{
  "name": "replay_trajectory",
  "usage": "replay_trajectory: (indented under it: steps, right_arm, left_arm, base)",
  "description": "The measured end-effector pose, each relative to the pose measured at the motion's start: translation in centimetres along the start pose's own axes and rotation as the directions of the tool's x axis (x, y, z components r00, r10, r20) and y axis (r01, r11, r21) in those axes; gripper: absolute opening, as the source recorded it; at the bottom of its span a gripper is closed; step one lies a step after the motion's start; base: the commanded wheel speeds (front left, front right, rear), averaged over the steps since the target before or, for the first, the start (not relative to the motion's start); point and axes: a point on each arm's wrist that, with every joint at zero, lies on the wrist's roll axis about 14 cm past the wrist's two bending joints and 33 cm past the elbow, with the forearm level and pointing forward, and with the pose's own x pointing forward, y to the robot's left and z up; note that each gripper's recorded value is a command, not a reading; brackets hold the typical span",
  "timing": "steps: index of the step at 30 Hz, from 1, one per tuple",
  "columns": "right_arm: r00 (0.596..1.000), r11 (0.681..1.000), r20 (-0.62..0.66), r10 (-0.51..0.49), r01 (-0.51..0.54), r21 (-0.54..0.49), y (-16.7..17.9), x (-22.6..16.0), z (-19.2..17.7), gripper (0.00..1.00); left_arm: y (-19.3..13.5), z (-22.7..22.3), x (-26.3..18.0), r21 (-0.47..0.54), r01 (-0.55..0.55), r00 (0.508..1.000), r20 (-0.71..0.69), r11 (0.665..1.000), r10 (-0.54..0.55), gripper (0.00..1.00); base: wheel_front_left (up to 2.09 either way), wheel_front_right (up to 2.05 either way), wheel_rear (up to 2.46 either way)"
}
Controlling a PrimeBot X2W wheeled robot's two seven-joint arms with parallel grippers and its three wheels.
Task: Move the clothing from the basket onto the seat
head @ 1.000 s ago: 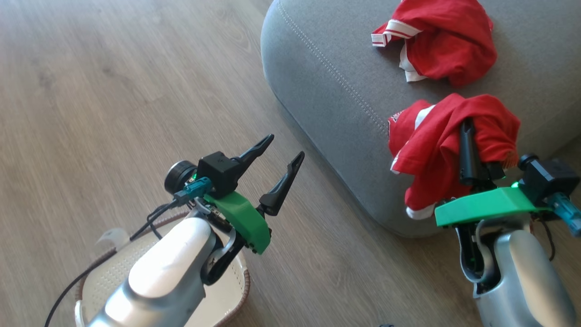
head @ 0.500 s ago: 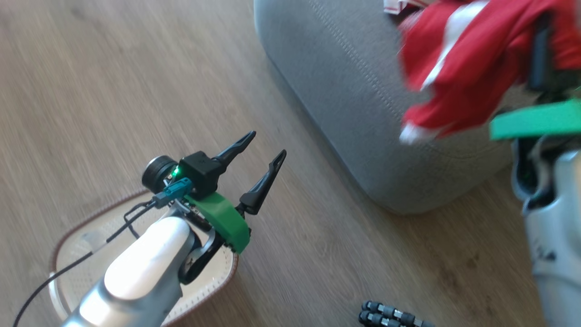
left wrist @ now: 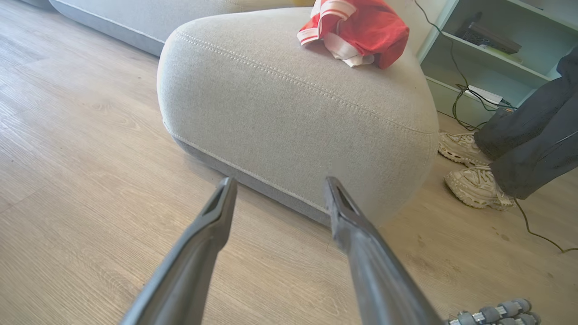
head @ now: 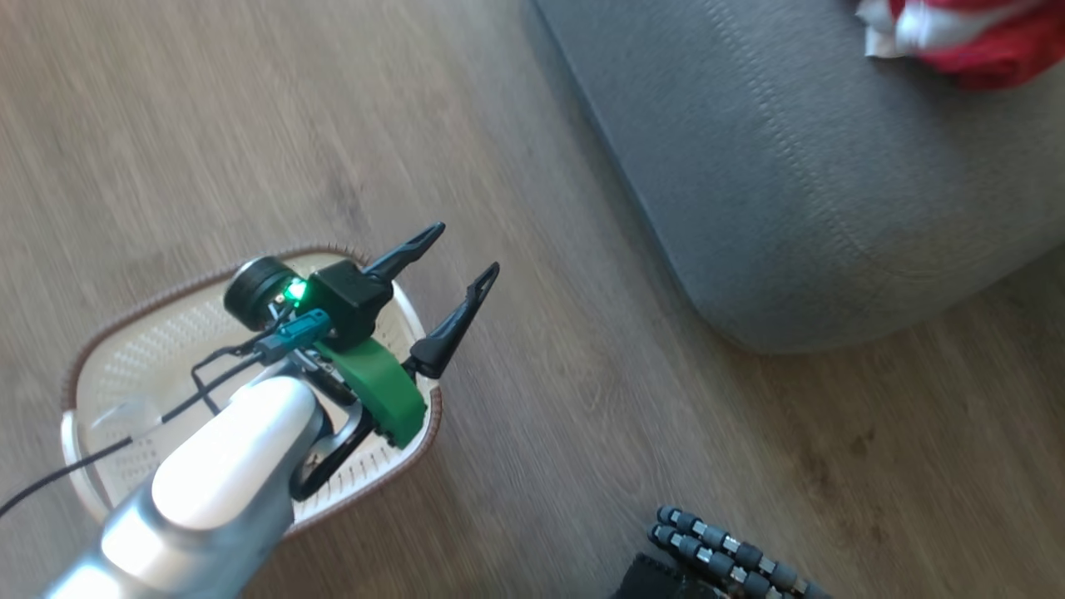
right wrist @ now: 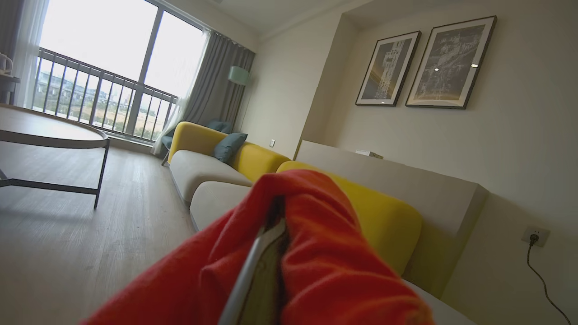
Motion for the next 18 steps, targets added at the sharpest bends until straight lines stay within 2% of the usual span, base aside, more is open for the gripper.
replay_trajectory:
  steps: [11, 18]
  right_arm:
    - [0.99, 0.984, -0.089, -0.113, 0.099, -0.149, -3.6, 6.2, -3.5, 0.0]
    - [0.952, 0.964, -0.173, -0.253, 0.232, -0.129, -6.4, 6.7, -7.3, 0.0]
  left_arm:
    - [4.0, -4.4, -2.4, -0.066, -0.083, 0.995, -0.068, 0.994, 0.078, 1.0]
    - [5.9, -5.9, -3.8, -0.085, -0.135, 0.988, -0.089, 0.987, 0.128, 1.0]
  base:
    - [0.0, 0.0, 0.0]
    - [0.0, 0.0, 0.0]
